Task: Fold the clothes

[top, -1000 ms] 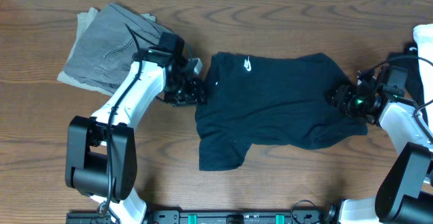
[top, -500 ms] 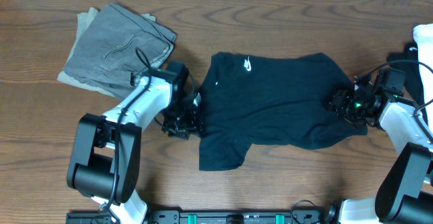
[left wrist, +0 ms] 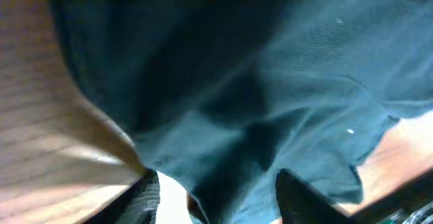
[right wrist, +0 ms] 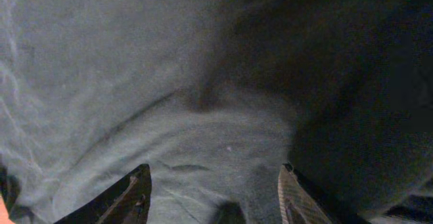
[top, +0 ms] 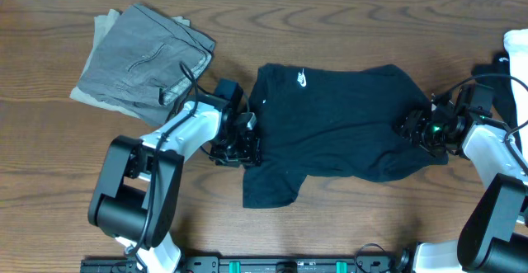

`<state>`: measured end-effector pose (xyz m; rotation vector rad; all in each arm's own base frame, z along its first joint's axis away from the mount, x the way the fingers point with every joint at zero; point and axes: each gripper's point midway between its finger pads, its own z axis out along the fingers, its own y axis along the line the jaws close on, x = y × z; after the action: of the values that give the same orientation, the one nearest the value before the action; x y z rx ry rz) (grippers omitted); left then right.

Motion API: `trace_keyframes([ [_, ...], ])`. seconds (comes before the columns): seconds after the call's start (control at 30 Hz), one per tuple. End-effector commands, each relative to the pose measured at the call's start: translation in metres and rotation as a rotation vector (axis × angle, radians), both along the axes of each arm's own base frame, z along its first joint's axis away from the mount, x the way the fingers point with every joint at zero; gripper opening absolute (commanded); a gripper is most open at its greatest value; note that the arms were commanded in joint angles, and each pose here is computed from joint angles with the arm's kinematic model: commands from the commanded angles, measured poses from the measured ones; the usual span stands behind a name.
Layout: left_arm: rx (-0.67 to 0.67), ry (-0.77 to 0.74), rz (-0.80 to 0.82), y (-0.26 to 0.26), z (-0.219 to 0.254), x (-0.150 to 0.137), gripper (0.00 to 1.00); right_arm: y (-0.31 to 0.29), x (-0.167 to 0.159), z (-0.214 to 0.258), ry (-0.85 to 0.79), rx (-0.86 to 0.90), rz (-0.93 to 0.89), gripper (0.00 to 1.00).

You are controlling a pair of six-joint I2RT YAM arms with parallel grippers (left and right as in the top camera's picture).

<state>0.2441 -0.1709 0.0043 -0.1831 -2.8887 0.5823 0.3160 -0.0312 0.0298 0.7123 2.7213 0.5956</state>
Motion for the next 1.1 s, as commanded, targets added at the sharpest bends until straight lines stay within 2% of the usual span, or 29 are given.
trace_keyframes([
  [0.0, 0.035, 0.054, 0.002, 0.002, -0.014, -0.01, 0.29, 0.004, 0.005, 0.01, -0.038, -0.003, 0.041, 0.58],
  [0.07, 0.03, 0.063, 0.008, 0.001, -0.012, -0.01, 0.11, 0.003, 0.004, 0.009, -0.038, -0.007, 0.047, 0.58],
  [0.13, 0.033, 0.073, 0.021, 0.005, -0.009, -0.009, 0.06, 0.0, 0.003, 0.009, -0.033, -0.014, 0.039, 0.58],
  [0.3, 0.032, 0.052, 0.104, 0.024, 0.01, 0.013, 0.06, -0.016, -0.005, 0.005, 0.002, -0.031, -0.012, 0.57],
  [0.47, 0.054, -0.02, 0.224, 0.062, 0.021, 0.039, 0.06, -0.044, -0.03, -0.005, 0.116, -0.112, -0.089, 0.57],
  [0.63, 0.052, -0.025, 0.26, 0.073, 0.021, 0.044, 0.06, -0.055, -0.05, -0.012, 0.208, -0.167, -0.129, 0.56],
  [0.8, 0.047, -0.045, 0.245, 0.068, 0.021, 0.047, 0.06, -0.055, -0.047, -0.012, 0.201, -0.165, -0.137, 0.59],
  [0.87, 0.045, -0.051, 0.241, 0.066, 0.021, 0.048, 0.06, -0.053, -0.047, -0.012, 0.201, -0.166, -0.131, 0.47],
  [0.97, 0.045, -0.052, 0.241, 0.067, 0.021, 0.048, 0.06, -0.056, -0.04, -0.011, 0.173, -0.181, -0.134, 0.44],
  [1.0, 0.045, -0.052, 0.241, 0.067, 0.021, 0.048, 0.06, -0.058, -0.036, -0.011, 0.157, -0.186, -0.135, 0.39],
  [1.07, 0.045, -0.052, 0.241, 0.066, 0.021, 0.048, 0.06, -0.057, -0.03, -0.009, 0.126, -0.172, -0.133, 0.22],
])
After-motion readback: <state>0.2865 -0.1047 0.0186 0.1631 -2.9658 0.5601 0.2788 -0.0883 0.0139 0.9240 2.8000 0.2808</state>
